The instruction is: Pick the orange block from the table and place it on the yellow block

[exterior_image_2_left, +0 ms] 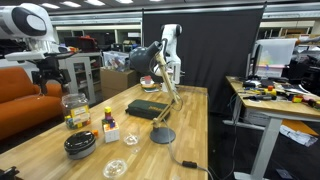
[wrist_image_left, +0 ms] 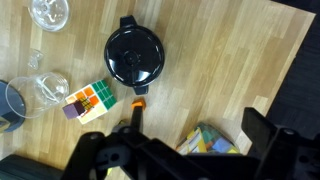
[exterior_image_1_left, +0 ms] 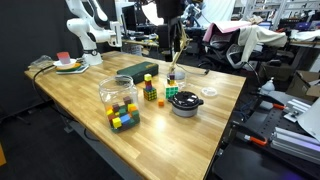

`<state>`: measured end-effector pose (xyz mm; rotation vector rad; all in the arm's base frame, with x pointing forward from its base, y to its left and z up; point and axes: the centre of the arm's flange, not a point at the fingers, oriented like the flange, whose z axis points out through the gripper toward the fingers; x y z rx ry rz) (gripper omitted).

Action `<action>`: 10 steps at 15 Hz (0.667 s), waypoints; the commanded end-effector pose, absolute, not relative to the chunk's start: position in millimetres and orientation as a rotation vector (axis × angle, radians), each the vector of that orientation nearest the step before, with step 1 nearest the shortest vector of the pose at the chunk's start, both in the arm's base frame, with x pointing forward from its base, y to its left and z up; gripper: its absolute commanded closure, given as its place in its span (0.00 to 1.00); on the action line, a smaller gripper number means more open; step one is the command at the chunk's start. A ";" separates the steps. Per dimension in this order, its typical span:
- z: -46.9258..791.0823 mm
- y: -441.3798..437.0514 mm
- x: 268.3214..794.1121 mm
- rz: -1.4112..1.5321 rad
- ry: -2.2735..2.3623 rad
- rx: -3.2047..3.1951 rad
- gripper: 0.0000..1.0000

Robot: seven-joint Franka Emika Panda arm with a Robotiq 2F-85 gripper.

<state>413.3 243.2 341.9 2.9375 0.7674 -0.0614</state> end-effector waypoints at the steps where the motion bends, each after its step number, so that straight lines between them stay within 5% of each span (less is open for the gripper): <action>1: 331.5 249.4 430.0 0.005 0.818 2.888 0.00; 10: 257.1 258.9 493.5 -0.090 0.955 2.777 0.00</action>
